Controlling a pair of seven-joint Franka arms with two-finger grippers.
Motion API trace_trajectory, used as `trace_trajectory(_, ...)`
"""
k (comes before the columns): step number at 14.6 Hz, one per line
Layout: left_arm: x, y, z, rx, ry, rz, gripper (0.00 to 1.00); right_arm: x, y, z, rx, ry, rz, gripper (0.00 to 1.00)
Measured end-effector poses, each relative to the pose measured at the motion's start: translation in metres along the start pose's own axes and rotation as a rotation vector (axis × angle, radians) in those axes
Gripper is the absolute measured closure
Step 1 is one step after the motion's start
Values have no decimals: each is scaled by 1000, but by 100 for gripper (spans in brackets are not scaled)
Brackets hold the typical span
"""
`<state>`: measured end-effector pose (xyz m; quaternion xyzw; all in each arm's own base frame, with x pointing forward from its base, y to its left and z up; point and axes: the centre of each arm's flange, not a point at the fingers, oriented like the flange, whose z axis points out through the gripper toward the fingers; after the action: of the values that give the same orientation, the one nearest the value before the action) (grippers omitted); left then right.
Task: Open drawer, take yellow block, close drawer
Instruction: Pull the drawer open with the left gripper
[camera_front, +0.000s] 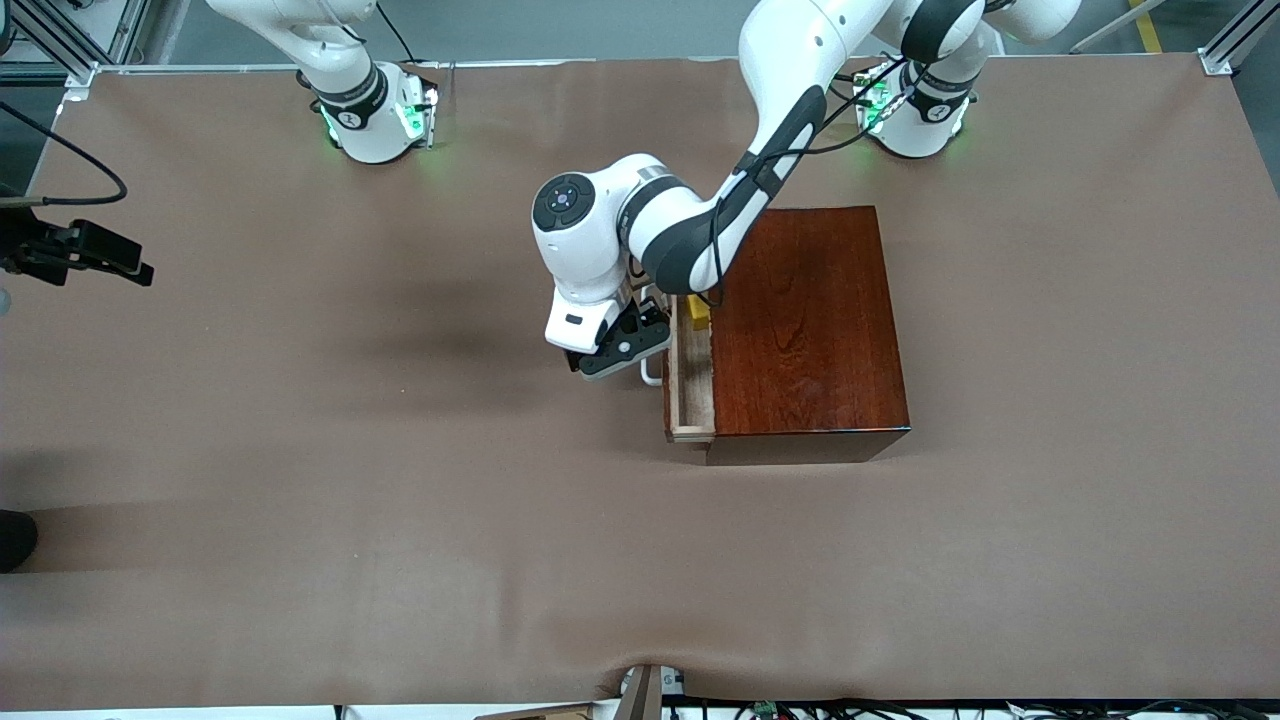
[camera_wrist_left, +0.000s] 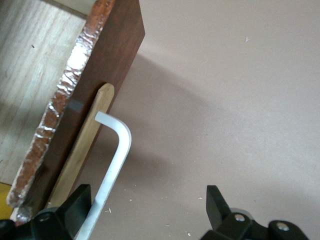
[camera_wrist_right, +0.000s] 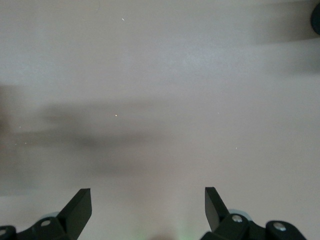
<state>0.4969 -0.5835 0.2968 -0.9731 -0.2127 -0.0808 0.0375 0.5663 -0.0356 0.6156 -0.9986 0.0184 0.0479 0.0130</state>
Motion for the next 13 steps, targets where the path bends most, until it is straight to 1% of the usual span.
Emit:
trace_trajectory(3, -3, 4, -2, -25, 2, -22, 0, 3, 9, 4, 2, -7, 15, 0)
trace_trajectory(7, -11, 10, -4, -75, 5, -43, 0, 8, 10, -7, 1, 23, 16, 0)
trace_trajectory(10, -11, 10, -4, -76, 6, -49, 0, 12, 8, -9, 2, 29, 16, 0)
trace_trajectory(13, -11, 10, -4, -76, 6, -44, 0, 13, 2, -8, 5, 29, 68, 0)
